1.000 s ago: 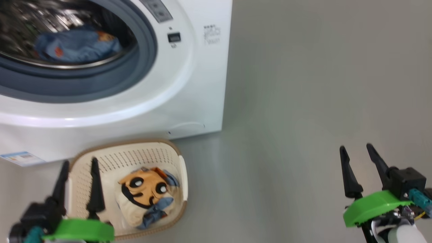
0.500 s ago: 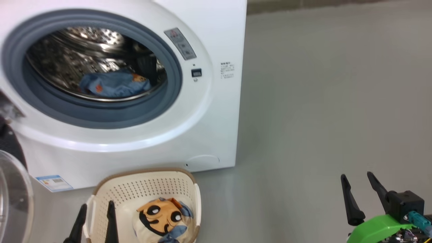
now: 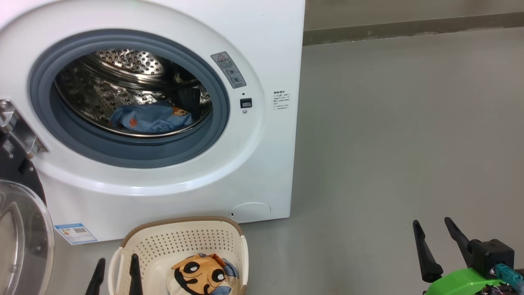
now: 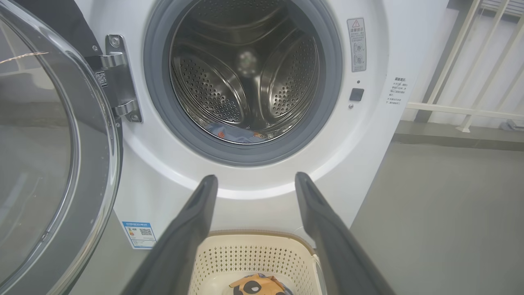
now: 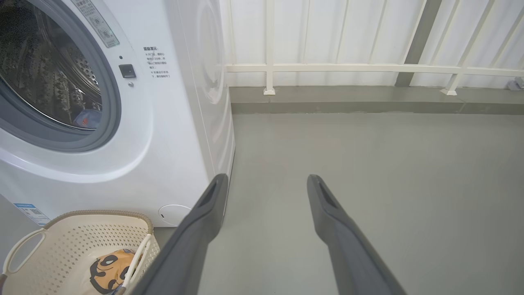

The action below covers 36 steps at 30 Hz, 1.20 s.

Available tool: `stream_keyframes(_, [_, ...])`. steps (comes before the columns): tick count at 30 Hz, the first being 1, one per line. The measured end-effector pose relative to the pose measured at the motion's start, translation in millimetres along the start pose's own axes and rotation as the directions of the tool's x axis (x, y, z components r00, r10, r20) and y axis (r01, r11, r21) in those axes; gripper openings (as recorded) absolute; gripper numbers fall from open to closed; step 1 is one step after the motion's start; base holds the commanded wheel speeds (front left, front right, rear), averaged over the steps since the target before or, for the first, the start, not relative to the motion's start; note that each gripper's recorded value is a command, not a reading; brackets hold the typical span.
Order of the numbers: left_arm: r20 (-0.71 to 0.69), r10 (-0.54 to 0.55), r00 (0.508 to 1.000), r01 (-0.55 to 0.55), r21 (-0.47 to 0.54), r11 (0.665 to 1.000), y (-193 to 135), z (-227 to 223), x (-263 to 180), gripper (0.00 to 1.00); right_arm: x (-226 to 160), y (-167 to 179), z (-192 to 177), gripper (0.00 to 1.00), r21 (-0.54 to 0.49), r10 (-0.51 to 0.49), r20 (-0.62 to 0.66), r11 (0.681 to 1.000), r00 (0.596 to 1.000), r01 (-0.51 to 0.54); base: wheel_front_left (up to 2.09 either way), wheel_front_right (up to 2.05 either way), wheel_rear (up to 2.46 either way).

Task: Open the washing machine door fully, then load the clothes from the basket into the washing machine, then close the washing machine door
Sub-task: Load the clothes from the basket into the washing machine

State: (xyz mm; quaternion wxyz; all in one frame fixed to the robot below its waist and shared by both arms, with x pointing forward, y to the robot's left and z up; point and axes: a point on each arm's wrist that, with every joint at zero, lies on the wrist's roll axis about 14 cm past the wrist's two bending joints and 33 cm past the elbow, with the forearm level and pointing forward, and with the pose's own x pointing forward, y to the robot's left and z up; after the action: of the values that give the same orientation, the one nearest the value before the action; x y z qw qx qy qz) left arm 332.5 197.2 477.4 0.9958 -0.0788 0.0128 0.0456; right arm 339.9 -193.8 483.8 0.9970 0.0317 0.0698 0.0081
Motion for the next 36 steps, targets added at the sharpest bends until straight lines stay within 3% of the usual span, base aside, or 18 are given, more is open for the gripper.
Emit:
stream_keyframes(22, [-0.004, 0.002, 1.000, -0.002, 0.004, 1.000, -2, -1, -1, 1.00, 2, 3, -1, 1.00, 0.000, 0.009, -0.003, 1.000, 1.000, -0.009, 0.00, 0.00, 0.00])
stream_keyframes(29, [-0.090, -0.004, 0.996, 0.005, 0.016, 1.000, -3, -24, 1, 1.00, 6, 5, -5, 1.00, 0.006, 0.015, -0.020, 1.000, 1.000, -0.015, 0.00, 0.00, 0.00])
stream_keyframes(36, [-0.183, -0.067, 0.981, 0.059, -0.045, 0.997, -24, -50, 36, 1.00, 24, 6, -9, 1.00, 0.007, 0.019, -0.039, 1.000, 0.999, -0.019, 0.00, 0.00, 0.00])
